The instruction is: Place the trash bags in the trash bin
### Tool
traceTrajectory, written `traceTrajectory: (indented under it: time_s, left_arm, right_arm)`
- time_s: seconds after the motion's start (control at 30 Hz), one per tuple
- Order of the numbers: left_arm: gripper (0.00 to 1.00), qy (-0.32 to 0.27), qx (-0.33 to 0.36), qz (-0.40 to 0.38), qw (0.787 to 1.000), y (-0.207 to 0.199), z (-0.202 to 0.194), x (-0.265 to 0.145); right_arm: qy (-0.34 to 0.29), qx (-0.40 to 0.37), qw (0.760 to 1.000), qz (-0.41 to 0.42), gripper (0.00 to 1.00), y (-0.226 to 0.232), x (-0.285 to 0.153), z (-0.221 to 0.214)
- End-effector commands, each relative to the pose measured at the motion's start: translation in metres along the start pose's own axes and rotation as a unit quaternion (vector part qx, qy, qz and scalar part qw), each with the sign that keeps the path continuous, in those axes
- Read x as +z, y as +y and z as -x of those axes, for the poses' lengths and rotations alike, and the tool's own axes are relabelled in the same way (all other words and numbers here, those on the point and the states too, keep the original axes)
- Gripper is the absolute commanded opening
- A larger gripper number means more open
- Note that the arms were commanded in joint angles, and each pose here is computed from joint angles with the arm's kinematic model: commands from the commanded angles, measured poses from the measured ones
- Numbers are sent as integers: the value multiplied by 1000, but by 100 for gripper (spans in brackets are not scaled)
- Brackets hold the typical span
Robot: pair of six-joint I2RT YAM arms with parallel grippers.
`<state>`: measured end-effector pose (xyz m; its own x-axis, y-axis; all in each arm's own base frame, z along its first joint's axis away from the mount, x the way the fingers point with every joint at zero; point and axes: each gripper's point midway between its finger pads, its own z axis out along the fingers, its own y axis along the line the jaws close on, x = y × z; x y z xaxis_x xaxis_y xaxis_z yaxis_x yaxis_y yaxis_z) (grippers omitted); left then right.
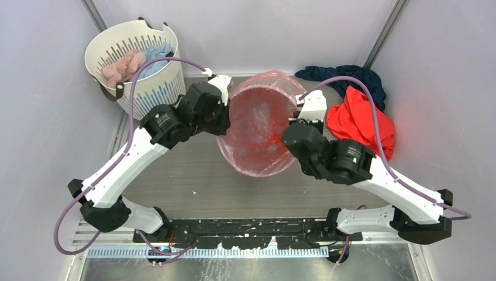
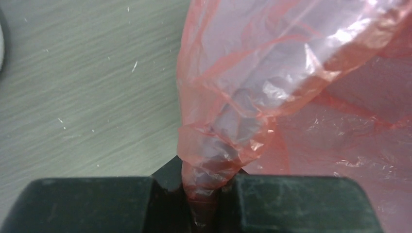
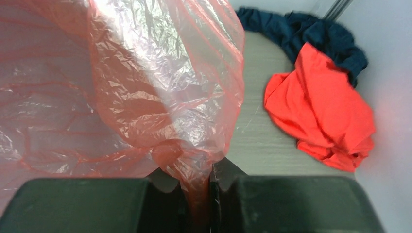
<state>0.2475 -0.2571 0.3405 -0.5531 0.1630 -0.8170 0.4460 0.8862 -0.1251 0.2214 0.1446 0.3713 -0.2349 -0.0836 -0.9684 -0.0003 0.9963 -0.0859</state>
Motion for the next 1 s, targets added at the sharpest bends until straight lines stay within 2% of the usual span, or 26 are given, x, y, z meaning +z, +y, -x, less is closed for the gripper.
traceTrajectory:
  time_s: [0.0,0.2,0.57,0.63,0.7,0.8,0.87,0.93,0.97]
  left_arm:
    - [0,42,-57,-100,992,-26,6,-6]
    - [0,105,-95,-124,982,-12,-9,26]
    - [3,123,-116,-116,979,13,-16,35]
    - [8,130,-117,-117,978,15,-21,41]
    - [20,130,-119,-119,977,16,-24,46]
    - [32,116,-120,-120,979,19,-24,51]
    - [36,111,-124,-120,979,22,-23,55]
    - [43,108,-125,-118,979,24,-22,57]
    - [46,106,-125,-117,979,24,-21,58]
  right_arm:
    - [60,69,993,73,1,34,10,-4]
    - [125,113,979,113,1,50,41,-29]
    - [225,138,954,143,1,75,73,-74]
    - [235,141,951,142,1,77,76,-81]
    - [247,139,949,140,1,79,79,-88]
    - [260,131,947,137,20,80,82,-96]
    - [266,129,946,135,24,81,84,-99]
    - [271,128,944,136,39,82,85,-101]
    - [270,128,944,136,43,82,86,-102]
